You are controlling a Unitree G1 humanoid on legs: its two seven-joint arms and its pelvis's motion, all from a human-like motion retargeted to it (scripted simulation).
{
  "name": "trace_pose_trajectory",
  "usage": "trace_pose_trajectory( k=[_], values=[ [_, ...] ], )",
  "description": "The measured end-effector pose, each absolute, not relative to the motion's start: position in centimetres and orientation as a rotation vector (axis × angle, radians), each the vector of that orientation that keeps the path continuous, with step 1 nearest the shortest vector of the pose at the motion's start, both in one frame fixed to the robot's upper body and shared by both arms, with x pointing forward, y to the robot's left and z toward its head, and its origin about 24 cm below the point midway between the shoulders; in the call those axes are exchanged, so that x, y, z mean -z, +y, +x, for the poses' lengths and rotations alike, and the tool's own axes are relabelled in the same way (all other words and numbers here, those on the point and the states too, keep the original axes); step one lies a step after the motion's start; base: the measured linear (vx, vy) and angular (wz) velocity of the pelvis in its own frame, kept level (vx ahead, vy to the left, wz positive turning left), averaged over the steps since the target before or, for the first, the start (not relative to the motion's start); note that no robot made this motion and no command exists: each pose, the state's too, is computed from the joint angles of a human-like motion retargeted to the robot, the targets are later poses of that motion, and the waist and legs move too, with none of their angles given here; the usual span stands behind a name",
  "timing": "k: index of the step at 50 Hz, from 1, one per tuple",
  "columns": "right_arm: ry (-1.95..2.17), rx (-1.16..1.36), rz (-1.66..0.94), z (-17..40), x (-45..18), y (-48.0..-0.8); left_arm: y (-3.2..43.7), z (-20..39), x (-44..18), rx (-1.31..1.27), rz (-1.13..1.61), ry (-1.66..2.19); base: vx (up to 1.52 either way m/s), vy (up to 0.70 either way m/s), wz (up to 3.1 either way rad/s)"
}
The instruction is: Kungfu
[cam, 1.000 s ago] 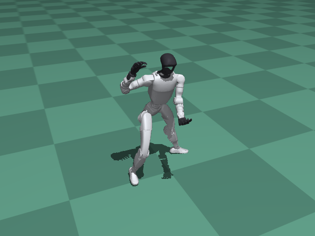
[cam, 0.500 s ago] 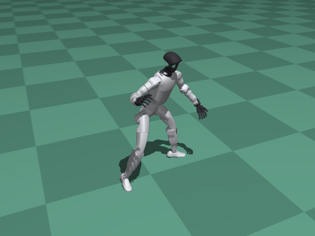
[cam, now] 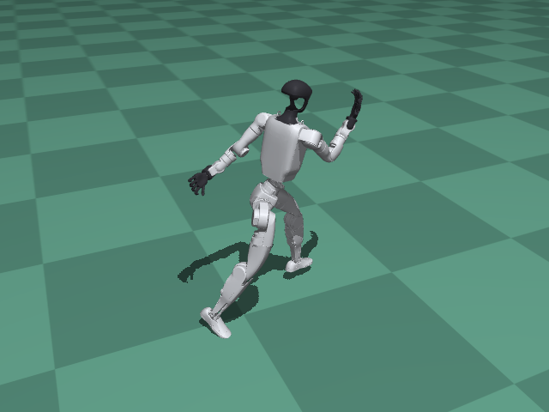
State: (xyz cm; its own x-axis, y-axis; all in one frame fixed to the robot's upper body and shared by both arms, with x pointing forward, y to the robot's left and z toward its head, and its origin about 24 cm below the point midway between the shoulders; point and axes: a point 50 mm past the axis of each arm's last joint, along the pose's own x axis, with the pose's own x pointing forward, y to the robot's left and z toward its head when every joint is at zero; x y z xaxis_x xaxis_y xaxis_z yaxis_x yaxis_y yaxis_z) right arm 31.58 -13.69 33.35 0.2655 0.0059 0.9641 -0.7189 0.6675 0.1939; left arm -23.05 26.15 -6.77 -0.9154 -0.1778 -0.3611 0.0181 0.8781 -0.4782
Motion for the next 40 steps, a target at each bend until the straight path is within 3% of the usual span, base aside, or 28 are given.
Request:
trace_pose_trajectory(
  k=[4,7,11,15,20,27,40],
  values=[
    [-1.406,-0.777,0.561,27.3,-39.1,-11.9,17.8,-24.2,7.8,0.803,-0.512,2.506,0.20,-0.02,-0.01],
    [-1.494,-0.727,0.394,25.4,-41.7,-12.2,15.8,-21.4,9.7,0.997,-0.552,2.364,0.15,-0.19,-0.19],
    [-1.667,-0.521,0.365,23.3,-43.7,-14.4,18.4,-16.5,12.2,1.324,-0.221,2.231,0.21,-0.18,-0.44],
    [-1.745,-0.469,0.530,22.3,-44.1,-14.4,22.7,-13.6,13.5,1.195,0.117,2.196,0.44,0.15,-0.45],
    [-1.683,-0.569,0.586,22.9,-43.0,-13.0,27.1,-13.4,12.2,0.993,0.123,2.269,0.65,0.42,0.52],
    [-1.646,-0.648,0.626,22.6,-41.7,-11.7,29.7,-10.4,12.3,1.105,0.369,2.230,0.52,0.11,0.42],
    [-1.523,-0.549,0.536,24.2,-38.5,-12.9,26.8,-13.2,12.5,1.236,0.282,2.265,0.55,0.15,1.30]
  ],
)
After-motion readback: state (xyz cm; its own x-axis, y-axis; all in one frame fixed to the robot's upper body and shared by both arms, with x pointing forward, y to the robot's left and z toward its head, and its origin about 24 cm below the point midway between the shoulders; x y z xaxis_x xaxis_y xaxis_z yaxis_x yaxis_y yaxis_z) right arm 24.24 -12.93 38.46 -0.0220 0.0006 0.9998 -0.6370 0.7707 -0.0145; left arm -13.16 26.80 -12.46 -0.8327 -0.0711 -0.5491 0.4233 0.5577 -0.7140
